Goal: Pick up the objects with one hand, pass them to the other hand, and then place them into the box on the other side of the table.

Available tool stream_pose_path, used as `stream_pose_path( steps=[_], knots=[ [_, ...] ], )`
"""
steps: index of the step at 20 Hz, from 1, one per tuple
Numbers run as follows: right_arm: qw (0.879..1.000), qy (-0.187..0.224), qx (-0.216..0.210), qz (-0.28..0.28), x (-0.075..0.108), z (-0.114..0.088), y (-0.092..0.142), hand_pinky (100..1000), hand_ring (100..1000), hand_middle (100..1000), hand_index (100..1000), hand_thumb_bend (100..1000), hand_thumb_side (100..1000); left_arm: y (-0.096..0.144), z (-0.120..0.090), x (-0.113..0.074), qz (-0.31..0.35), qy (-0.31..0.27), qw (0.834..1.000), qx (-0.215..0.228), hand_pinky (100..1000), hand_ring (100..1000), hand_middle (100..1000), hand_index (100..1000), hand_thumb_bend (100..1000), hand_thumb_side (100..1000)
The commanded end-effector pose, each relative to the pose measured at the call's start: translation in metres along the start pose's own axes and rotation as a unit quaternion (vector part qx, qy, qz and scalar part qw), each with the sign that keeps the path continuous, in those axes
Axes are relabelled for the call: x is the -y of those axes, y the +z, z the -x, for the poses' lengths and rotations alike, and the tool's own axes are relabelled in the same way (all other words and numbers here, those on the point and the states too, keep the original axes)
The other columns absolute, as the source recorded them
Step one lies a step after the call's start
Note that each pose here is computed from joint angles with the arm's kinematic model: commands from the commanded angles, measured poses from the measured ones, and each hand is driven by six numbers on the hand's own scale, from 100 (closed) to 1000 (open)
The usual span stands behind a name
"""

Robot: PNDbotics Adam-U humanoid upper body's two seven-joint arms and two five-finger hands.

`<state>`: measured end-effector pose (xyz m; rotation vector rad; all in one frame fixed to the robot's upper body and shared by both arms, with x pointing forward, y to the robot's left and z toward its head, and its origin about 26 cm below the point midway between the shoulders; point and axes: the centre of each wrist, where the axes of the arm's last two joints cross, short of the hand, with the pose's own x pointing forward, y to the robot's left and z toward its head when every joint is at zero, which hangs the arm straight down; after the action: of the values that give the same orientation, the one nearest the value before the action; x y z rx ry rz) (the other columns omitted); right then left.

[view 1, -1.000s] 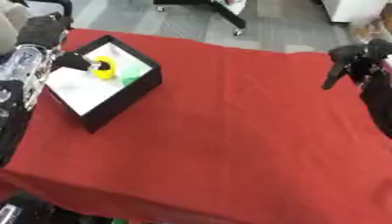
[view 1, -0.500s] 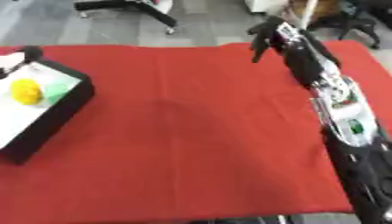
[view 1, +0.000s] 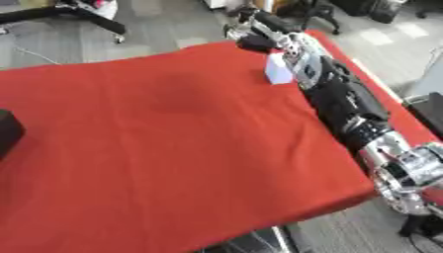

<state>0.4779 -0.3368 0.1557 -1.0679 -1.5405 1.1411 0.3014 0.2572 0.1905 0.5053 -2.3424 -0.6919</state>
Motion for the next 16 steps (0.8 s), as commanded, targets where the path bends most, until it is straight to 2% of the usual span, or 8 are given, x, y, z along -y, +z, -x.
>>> stream_pose_path(
  steps=[1, 4, 8, 12, 16],
  knots=[
    [0.994, 0.073, -0.077, 0.017, 0.0, 0.027, 0.001, 932, 934, 961, 958, 100, 1000, -0.002, -0.007, 0.003, 0.011, 0.012, 1.0, 0.012, 690, 615, 634, 827, 661, 791],
    [0.985, 0.114, -0.126, 0.037, -0.013, 0.036, 0.004, 922, 950, 966, 962, 100, 1000, 0.0, -0.007, 0.006, 0.02, 0.017, 1.0, 0.006, 689, 613, 632, 826, 655, 801],
    [0.97, 0.158, -0.17, 0.064, -0.021, 0.049, 0.012, 909, 960, 968, 962, 100, 1000, 0.002, -0.007, 0.009, 0.026, 0.02, 0.999, 0.001, 687, 612, 631, 826, 647, 815],
    [0.96, 0.175, -0.209, 0.064, -0.03, 0.061, 0.022, 905, 961, 967, 961, 100, 1000, 0.004, -0.006, 0.01, 0.031, 0.02, 0.999, -0.005, 686, 611, 630, 827, 638, 828],
    [0.952, 0.174, -0.246, 0.053, -0.038, 0.072, 0.032, 909, 944, 959, 958, 100, 1000, 0.004, -0.006, 0.012, 0.035, 0.022, 0.999, -0.008, 685, 610, 631, 828, 633, 833]
  ],
)
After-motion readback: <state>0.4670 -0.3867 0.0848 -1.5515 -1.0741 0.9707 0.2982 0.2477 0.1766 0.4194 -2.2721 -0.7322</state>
